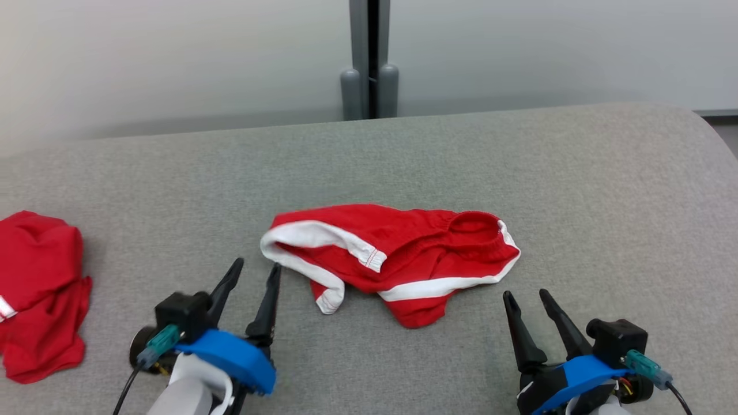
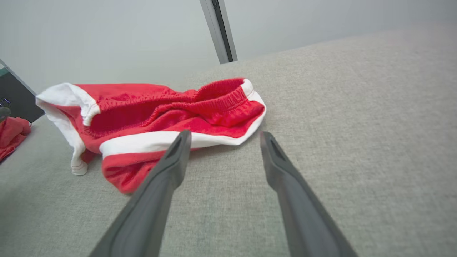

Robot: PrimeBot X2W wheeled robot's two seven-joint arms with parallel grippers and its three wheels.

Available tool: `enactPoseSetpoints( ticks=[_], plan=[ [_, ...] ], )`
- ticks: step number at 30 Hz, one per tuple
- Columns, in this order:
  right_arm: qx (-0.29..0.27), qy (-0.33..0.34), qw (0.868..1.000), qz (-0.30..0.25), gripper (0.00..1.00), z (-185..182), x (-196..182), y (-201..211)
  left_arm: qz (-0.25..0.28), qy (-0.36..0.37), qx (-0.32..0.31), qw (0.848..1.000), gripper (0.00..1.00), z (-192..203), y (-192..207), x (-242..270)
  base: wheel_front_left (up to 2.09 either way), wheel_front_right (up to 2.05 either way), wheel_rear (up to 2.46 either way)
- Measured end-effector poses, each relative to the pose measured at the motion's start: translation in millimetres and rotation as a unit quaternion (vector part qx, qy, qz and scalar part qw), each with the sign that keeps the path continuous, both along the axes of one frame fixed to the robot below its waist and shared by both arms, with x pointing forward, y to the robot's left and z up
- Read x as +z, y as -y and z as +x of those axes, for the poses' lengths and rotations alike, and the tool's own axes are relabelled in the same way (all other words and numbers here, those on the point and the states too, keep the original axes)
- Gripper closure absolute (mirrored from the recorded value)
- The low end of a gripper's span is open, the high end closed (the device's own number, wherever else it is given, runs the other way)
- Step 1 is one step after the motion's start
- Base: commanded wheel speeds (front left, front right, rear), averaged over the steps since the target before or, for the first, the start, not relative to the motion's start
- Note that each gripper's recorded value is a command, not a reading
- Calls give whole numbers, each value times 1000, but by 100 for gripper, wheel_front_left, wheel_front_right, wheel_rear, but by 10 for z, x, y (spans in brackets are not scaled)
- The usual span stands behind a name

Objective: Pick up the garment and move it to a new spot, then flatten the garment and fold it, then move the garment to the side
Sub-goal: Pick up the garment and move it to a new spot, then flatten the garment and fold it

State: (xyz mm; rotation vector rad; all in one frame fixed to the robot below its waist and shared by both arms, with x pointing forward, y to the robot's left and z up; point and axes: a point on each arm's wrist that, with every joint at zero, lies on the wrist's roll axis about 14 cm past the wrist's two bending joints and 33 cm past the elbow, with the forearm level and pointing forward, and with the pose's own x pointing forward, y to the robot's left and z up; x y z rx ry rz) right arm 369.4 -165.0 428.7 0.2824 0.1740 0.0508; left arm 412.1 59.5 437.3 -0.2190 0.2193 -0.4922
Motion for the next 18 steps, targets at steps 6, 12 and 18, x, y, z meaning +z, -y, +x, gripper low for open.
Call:
enactPoseSetpoints(
  ticks=[6,12,18],
  plan=[
    [3,15,1000,2,0,-18,91,-29,-7,-10,87,996,0,-232,-464,-75,0,0,0],
    [5,7,1000,3,0,-164,36,-48,-5,-5,139,990,0,-480,-674,-85,0,0,0],
    [19,-4,1000,5,0,-205,-26,-141,-4,-17,148,989,0,-616,-639,-165,0,0,0]
  ],
)
